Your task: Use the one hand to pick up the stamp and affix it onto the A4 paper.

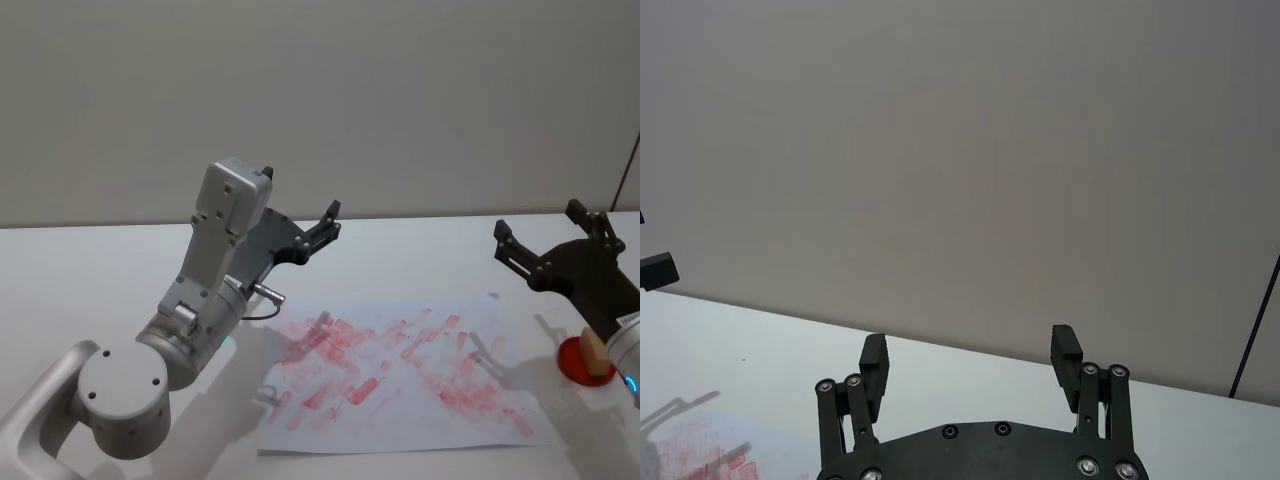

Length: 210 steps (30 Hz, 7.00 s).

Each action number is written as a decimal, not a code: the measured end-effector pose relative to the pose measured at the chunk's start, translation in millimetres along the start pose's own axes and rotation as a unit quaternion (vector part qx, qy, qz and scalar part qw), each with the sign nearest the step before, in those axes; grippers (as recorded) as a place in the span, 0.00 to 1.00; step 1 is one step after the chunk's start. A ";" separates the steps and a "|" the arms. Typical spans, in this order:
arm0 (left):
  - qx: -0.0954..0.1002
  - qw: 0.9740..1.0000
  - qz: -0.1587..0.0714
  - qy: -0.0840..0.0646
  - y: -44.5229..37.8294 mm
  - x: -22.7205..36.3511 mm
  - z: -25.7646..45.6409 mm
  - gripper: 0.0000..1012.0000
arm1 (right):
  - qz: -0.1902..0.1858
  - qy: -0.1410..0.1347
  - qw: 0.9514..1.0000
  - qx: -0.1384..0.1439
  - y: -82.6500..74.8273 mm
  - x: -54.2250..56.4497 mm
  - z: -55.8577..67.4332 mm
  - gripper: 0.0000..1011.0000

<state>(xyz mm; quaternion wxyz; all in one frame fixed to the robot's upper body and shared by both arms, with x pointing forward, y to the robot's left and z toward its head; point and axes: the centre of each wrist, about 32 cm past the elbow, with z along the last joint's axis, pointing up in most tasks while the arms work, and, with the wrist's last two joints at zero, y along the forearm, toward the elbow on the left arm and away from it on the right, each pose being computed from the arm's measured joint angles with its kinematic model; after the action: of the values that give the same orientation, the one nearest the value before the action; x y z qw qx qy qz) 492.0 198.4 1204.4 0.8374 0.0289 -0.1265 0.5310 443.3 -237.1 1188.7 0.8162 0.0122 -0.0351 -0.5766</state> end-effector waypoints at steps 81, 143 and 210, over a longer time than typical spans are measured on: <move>0.000 1.000 0.000 0.000 0.0 0.0 0.0 0.99 | -0.119 0.002 0.965 -0.235 -48.1 6.8 -24.7 0.82; 0.000 1.000 0.000 0.000 0.0 0.0 0.0 0.99 | 0.064 -0.027 0.987 -0.145 6.1 5.3 -4.2 0.21; 0.000 1.000 0.000 0.000 0.0 0.0 0.0 0.99 | 0.152 -0.048 0.980 -0.120 32.0 13.3 9.5 0.21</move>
<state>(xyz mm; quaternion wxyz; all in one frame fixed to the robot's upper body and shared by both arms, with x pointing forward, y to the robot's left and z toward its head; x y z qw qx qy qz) 492.0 198.4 1204.4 0.8374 0.0289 -0.1264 0.5310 477.1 -238.7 1200.7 0.8873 -0.1191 -0.0066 -0.4455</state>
